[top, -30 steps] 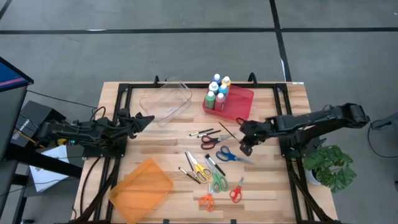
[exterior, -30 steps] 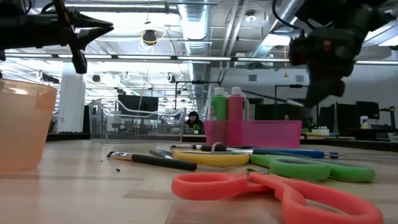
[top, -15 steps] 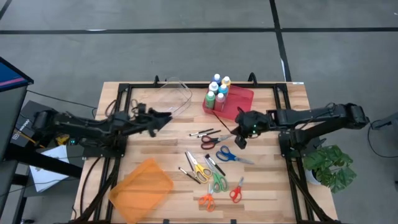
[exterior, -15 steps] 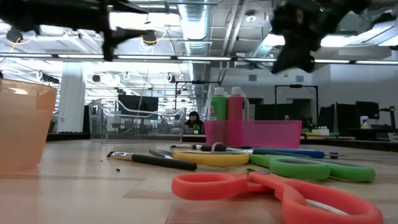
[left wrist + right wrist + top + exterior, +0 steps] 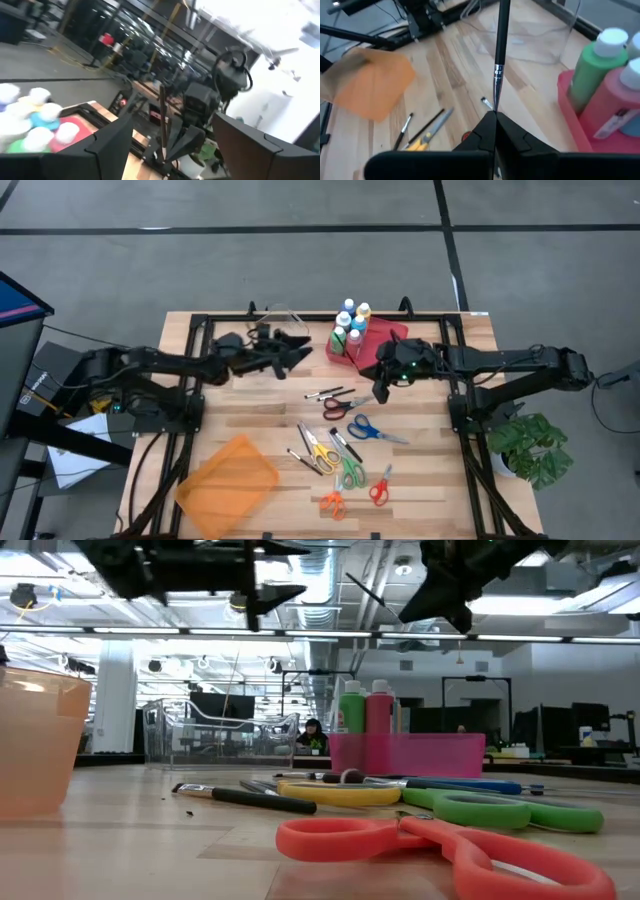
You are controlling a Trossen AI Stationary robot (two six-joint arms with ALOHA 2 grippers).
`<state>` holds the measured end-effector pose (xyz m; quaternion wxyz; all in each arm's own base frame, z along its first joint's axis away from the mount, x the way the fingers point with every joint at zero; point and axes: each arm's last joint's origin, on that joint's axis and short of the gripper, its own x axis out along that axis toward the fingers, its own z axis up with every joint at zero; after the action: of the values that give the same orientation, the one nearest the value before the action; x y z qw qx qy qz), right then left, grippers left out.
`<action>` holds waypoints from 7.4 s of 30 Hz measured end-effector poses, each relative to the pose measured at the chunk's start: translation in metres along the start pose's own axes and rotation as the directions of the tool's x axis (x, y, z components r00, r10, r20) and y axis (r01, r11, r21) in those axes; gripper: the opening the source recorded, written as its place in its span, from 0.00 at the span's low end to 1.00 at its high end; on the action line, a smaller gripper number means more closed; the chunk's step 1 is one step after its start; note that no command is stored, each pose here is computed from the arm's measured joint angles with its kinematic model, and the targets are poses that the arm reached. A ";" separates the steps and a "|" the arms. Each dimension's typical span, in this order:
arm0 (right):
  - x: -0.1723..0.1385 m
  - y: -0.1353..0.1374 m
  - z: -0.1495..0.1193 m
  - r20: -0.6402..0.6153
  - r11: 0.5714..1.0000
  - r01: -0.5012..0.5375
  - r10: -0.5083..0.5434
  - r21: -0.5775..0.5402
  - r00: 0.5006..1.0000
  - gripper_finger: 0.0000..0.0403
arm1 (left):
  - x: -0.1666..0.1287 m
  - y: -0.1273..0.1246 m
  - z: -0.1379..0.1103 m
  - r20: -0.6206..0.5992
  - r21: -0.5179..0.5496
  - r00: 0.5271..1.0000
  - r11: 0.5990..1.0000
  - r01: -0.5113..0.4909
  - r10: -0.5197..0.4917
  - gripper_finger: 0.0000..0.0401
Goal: Pick & Place Paint Supplies
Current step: Put the black paint brush into the transparent bin
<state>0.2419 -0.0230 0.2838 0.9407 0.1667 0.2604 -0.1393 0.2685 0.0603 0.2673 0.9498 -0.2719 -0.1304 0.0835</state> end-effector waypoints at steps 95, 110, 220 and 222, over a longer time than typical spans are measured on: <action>-0.025 -0.008 0.012 0.118 1.000 0.014 -0.015 0.013 0.993 0.17 | -0.013 0.137 -0.015 -0.645 0.587 0.119 0.589 -0.555 0.755 0.02; -0.025 -0.008 0.012 0.118 1.000 0.014 -0.016 0.014 0.993 0.17 | -0.014 0.142 -0.022 -0.658 0.600 0.071 0.579 -0.552 0.750 0.13; -0.032 -0.004 0.018 0.175 0.998 -0.060 0.062 -0.015 0.983 0.17 | 0.001 -0.019 0.019 -0.510 0.286 0.743 0.900 -0.328 0.433 0.01; -0.032 -0.004 0.019 0.178 0.998 -0.060 0.063 -0.022 0.982 0.17 | -0.007 -0.029 0.034 -0.465 0.247 0.790 0.916 -0.317 0.399 0.01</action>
<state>0.2226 -0.0286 0.3148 0.9655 0.1537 0.1707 -0.1223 0.2541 0.0516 0.3095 0.9351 -0.2290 0.1845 0.1978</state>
